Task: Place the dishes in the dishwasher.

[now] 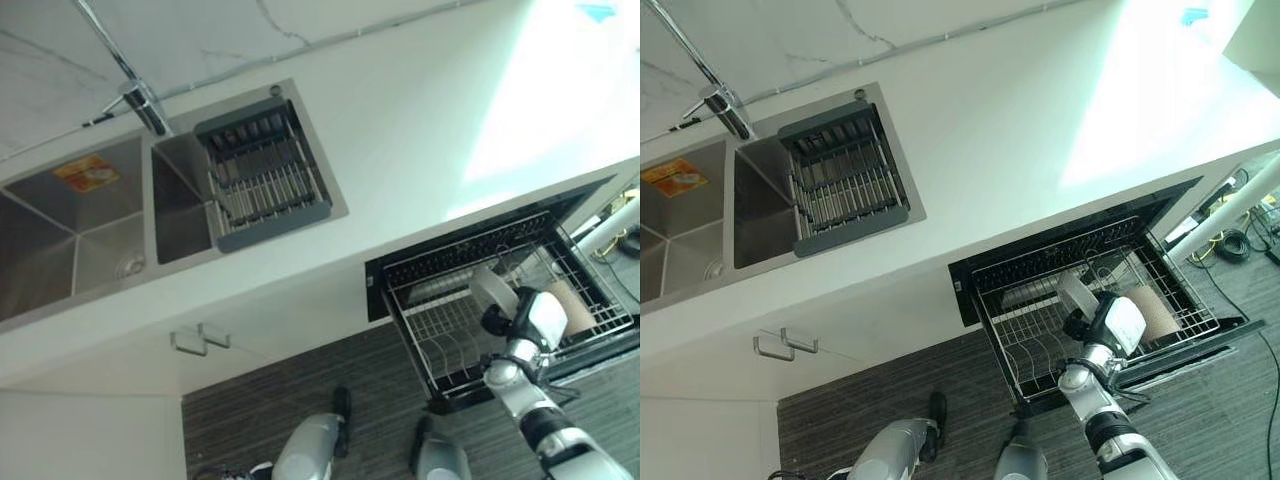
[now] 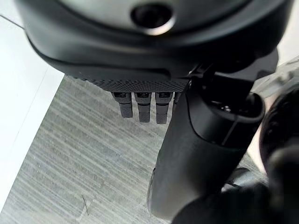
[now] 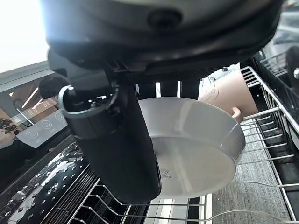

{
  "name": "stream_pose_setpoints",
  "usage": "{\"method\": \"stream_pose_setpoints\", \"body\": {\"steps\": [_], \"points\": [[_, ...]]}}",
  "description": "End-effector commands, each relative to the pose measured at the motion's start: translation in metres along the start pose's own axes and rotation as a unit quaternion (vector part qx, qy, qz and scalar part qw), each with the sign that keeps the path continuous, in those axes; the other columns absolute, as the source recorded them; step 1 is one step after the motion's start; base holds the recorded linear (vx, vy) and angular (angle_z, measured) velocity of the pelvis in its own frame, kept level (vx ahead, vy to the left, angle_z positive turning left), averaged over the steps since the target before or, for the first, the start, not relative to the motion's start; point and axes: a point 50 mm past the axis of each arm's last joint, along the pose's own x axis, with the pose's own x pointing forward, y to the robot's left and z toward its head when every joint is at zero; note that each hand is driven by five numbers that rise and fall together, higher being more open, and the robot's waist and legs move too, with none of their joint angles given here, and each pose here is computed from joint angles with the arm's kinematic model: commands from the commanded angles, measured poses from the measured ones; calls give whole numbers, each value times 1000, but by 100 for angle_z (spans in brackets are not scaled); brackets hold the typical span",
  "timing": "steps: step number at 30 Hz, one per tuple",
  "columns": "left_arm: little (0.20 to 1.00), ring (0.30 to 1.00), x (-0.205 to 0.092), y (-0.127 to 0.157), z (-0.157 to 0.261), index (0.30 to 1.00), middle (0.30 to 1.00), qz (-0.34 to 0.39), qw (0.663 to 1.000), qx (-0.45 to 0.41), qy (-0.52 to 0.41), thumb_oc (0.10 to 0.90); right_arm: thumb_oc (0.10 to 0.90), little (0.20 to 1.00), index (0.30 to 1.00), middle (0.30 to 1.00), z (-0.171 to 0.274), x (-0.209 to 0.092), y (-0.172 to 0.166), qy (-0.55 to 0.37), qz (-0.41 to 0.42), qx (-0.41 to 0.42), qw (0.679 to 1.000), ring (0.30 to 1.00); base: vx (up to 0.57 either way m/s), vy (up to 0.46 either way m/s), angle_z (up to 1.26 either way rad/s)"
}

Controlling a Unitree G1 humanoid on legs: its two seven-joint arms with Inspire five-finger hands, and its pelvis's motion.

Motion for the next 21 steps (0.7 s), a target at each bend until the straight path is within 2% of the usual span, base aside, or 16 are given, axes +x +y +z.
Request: {"method": "stream_pose_setpoints", "body": {"steps": [1,9,10,11,12,14,16,21], "points": [[900,900,1,-8,5,900,900,-3,1000,-5,-15,800,400,300,300,300,50,30,-19,-101,-60,19,993,300,-58,35,-1],[900,900,0,2,33,900,900,11,998,4,-64,800,400,300,300,300,75,35,-11,-138,-10,13,990,300,-77,39,0],[900,900,0,3,36,900,900,13,998,4,-69,800,442,364,364,364,78,36,-8,-141,14,16,990,364,-77,16,2],[900,900,-1,5,37,900,900,15,997,4,-72,800,555,533,533,533,80,37,-6,-139,39,14,990,533,-96,-6,0],[900,900,-2,9,40,900,900,18,997,7,-76,800,800,900,900,900,81,37,1,-134,104,4,985,900,-84,-39,1],[900,900,-3,15,43,900,900,25,996,15,-79,800,800,900,900,900,86,32,16,-125,249,44,959,900,-63,-65,1],[900,900,-6,26,46,900,900,33,996,24,-76,800,800,900,900,900,86,23,30,-107,387,59,914,900,-27,-84,7],[900,900,-11,44,52,900,900,45,996,51,-65,800,800,900,900,900,64,14,40,-41,541,38,839,900,-5,-85,9]]}}
